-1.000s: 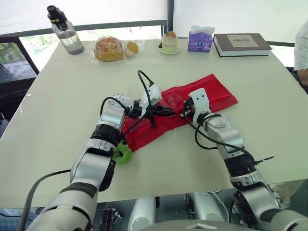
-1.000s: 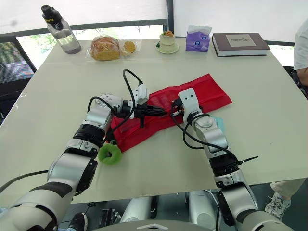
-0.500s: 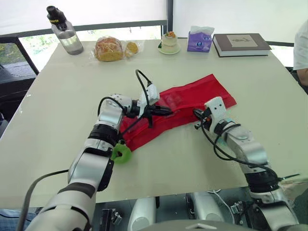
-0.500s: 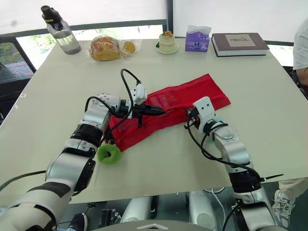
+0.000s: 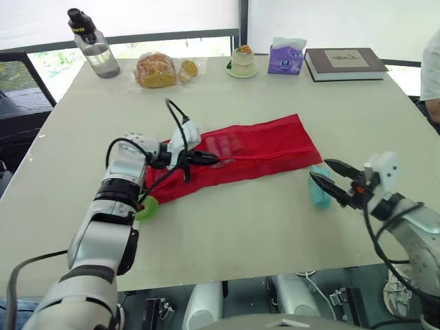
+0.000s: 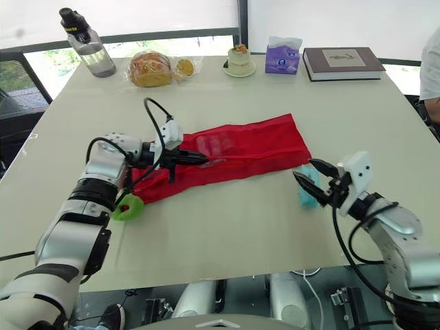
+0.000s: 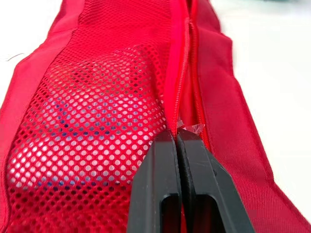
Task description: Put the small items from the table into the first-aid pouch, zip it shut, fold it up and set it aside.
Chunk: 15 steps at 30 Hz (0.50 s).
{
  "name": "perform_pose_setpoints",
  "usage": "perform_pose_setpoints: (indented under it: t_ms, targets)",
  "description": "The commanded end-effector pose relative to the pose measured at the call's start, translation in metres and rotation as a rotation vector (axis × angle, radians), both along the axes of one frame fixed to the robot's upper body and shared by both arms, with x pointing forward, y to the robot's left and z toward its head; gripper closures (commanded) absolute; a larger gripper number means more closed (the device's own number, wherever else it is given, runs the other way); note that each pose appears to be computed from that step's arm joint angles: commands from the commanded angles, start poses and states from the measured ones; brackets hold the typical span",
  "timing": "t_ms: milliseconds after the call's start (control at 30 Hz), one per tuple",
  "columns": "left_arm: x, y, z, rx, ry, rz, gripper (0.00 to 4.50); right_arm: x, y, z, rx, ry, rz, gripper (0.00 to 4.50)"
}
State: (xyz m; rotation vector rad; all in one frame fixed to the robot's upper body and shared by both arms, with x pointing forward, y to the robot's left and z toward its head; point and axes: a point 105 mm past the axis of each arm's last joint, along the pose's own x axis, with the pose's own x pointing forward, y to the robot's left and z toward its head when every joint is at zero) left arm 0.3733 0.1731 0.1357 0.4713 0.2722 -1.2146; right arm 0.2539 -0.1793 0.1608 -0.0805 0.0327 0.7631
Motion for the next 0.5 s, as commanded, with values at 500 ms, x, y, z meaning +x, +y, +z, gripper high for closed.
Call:
perform_pose_setpoints:
  t_ms: [500]
  targets:
    - [0.002, 0.021, 0.019, -0.016, -0.024, 0.075, 3.46, -0.019, -0.012, 0.049, -0.108, -0.121, 0.051, 0.00]
